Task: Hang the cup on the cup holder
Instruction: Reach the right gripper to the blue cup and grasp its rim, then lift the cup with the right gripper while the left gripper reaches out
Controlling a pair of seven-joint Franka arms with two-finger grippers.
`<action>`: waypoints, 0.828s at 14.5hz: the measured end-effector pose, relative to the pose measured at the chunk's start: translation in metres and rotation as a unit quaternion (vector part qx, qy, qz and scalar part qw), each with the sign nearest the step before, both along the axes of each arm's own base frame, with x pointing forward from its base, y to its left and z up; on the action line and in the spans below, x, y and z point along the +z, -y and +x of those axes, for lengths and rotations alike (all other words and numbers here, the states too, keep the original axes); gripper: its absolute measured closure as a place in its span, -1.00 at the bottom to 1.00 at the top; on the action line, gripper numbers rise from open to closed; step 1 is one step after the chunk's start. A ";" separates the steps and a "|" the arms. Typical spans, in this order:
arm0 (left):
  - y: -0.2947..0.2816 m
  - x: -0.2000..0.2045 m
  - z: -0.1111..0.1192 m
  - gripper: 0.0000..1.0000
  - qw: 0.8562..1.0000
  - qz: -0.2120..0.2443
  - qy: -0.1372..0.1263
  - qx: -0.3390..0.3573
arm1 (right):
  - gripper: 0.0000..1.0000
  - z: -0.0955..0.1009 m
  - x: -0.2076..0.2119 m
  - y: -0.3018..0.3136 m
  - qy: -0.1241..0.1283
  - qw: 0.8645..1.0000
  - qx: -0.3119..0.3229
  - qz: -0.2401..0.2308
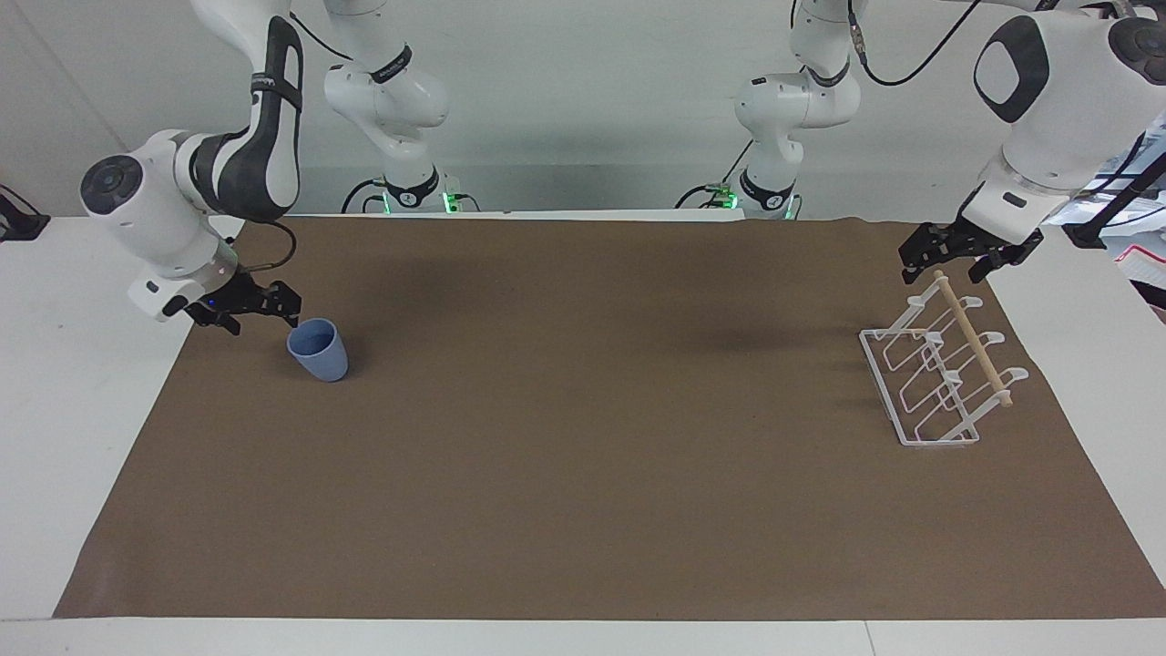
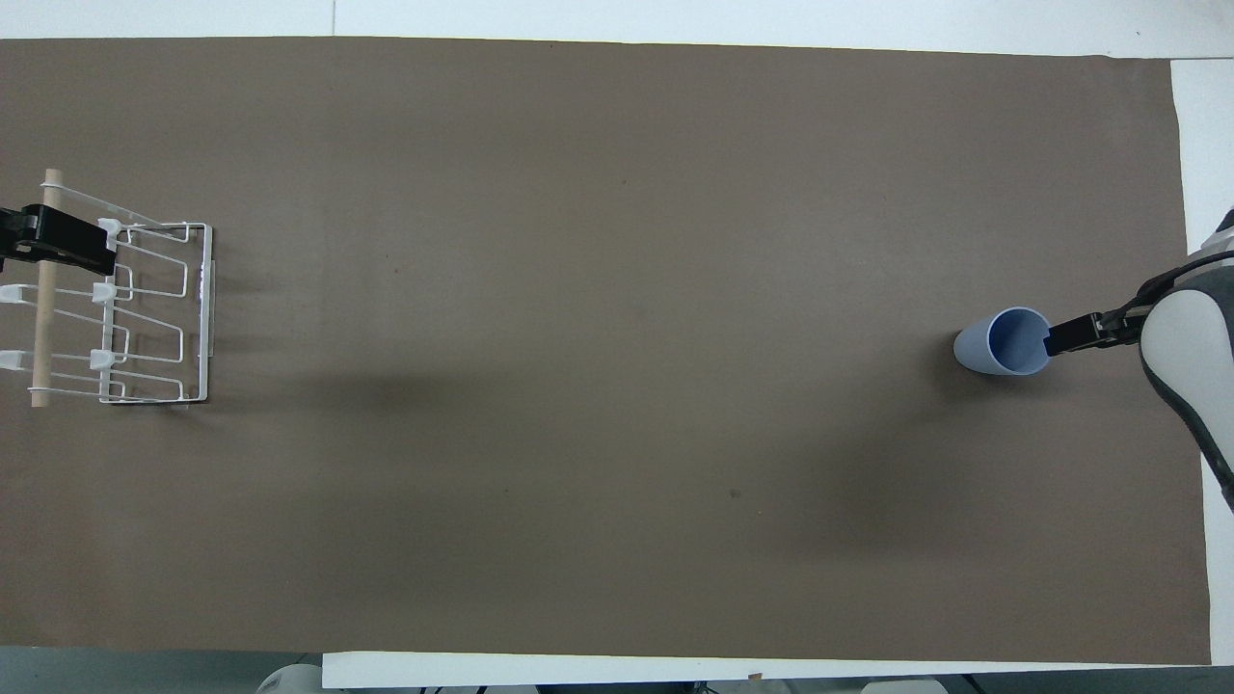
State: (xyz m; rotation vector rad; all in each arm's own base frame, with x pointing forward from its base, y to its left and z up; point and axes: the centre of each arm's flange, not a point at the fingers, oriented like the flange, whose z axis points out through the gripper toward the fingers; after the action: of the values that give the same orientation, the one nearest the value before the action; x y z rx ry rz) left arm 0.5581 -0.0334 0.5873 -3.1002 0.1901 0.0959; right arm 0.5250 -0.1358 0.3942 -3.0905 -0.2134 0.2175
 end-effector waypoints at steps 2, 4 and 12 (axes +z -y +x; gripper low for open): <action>0.000 0.000 0.000 -1.00 1.000 0.000 0.000 0.000 | -0.96 0.003 -0.007 -0.002 0.009 1.000 0.005 -0.001; 0.000 0.000 0.000 -1.00 1.000 0.000 0.000 0.000 | -0.87 0.005 -0.021 -0.005 0.014 1.000 0.008 -0.002; -0.030 -0.002 -0.003 -1.00 1.000 0.001 -0.015 0.027 | 0.59 0.005 -0.044 -0.021 0.012 1.000 0.025 0.000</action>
State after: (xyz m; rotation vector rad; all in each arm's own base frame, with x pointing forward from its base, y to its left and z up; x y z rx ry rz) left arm 0.5554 -0.0038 0.5850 -3.1042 0.1074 0.1454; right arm 0.5296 -0.1148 0.3505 -3.0922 -0.2904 0.1831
